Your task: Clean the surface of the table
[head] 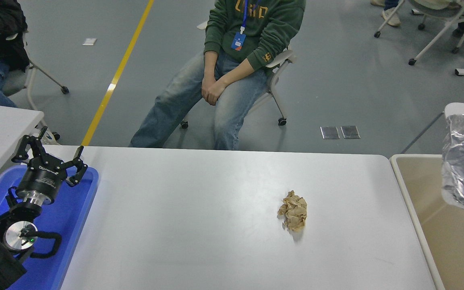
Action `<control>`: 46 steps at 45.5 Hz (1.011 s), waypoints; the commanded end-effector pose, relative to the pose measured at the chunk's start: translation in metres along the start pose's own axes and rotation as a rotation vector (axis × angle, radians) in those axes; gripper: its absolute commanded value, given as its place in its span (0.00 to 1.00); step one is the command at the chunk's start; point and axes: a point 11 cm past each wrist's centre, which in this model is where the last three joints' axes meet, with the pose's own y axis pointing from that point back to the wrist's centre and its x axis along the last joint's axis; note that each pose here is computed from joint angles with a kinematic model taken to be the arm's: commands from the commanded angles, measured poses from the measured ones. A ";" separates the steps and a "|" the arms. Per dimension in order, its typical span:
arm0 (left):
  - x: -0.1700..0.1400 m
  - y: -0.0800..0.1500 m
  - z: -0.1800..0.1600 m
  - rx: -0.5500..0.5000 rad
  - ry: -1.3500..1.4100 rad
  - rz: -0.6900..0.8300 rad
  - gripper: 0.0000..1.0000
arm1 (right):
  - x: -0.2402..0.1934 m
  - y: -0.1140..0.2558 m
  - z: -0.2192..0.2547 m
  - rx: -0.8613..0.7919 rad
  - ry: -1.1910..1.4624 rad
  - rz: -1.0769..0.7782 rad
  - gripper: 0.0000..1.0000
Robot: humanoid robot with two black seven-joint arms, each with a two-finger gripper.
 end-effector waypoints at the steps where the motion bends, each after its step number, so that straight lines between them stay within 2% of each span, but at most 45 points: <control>1: 0.000 0.000 0.000 0.000 0.000 0.000 1.00 | -0.002 -0.029 0.035 -0.074 -0.106 0.056 0.00; 13: 0.000 0.000 0.000 0.000 0.000 0.000 1.00 | -0.043 -0.083 0.070 -0.150 -0.274 0.127 0.00; 28: 0.000 0.000 0.000 0.000 0.000 0.000 1.00 | -0.081 -0.127 0.100 -0.256 -0.428 0.269 0.00; 33: 0.000 0.000 0.000 0.000 0.000 0.000 1.00 | -0.100 -0.144 0.117 -0.338 -0.504 0.347 0.00; 46: 0.000 0.000 0.000 0.000 0.000 0.000 1.00 | -0.136 -0.178 0.119 -0.444 -0.573 0.393 0.00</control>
